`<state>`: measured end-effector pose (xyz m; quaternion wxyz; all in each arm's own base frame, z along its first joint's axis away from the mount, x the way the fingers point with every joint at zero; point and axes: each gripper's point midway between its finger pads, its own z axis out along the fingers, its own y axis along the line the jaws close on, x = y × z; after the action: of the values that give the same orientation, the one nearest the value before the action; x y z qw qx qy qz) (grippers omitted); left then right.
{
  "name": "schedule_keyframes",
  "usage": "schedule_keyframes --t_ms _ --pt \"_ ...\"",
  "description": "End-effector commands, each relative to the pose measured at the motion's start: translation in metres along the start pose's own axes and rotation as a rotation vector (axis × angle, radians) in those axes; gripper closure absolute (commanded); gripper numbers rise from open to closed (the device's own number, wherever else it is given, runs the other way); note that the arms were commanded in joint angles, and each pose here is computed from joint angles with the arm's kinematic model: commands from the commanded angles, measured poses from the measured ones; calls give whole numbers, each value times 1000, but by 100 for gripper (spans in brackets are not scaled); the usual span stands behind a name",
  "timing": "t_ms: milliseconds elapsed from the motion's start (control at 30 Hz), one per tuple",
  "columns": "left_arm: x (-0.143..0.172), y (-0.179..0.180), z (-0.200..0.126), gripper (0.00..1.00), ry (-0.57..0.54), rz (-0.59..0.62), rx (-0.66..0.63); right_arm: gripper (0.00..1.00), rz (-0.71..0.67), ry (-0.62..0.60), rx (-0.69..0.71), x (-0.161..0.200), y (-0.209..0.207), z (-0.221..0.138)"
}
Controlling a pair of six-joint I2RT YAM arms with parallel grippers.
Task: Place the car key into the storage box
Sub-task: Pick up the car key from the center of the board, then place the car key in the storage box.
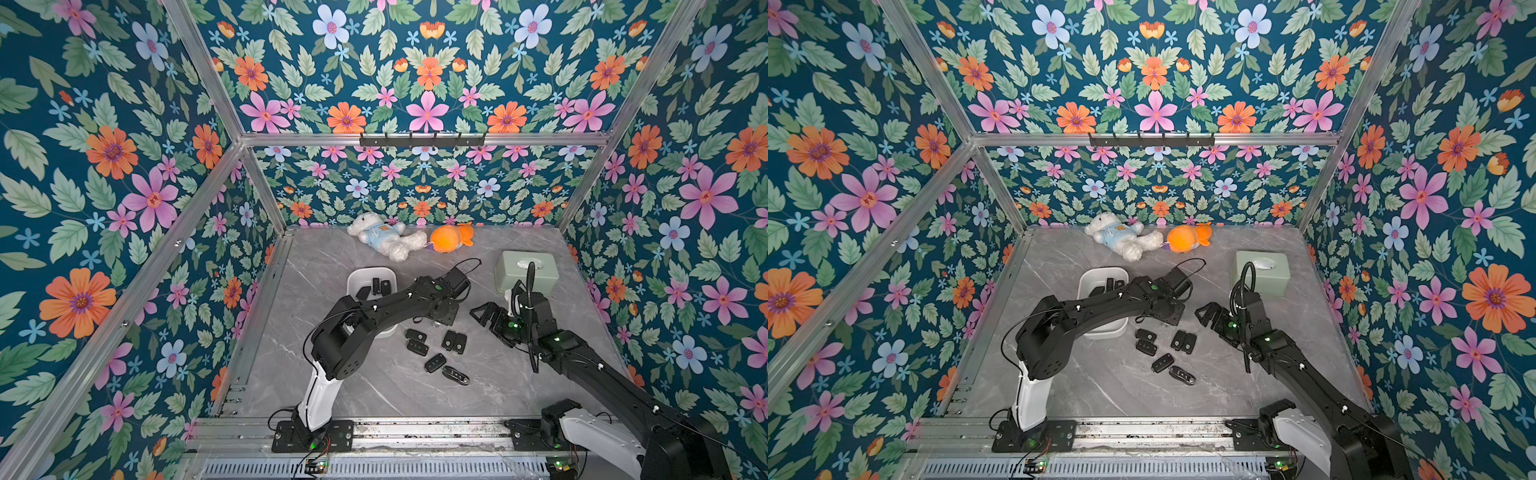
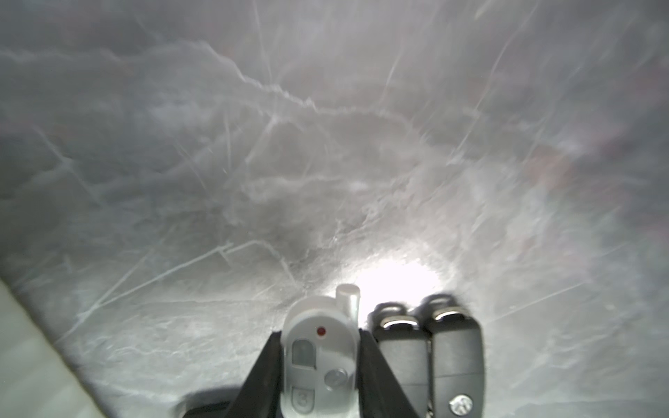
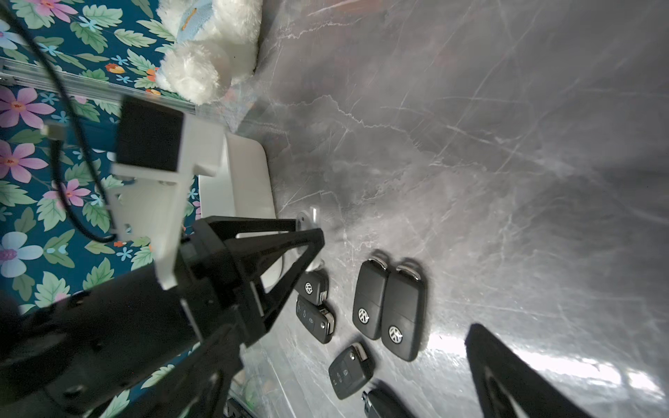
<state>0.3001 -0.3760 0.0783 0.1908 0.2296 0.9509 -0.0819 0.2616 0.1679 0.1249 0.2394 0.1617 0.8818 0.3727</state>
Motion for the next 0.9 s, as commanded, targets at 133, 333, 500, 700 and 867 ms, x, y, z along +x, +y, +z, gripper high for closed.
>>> schedule_keyframes --t_ms 133,333,500,700,867 --pt "-27 15 -36 67 -99 -89 -6 1 15 -91 -28 -18 7 -2" --pt "-30 49 -60 67 -122 -160 -33 1 11 -92 -72 -24 18 6" --pt "-21 89 -75 67 -138 -241 -73 1 9 -98 -120 -29 27 11" --pt "6 145 -82 66 -127 -352 -132 1 0 -80 -111 -30 27 19" --pt "29 184 -78 66 -97 -420 -183 1 14 -129 -122 -33 24 17"
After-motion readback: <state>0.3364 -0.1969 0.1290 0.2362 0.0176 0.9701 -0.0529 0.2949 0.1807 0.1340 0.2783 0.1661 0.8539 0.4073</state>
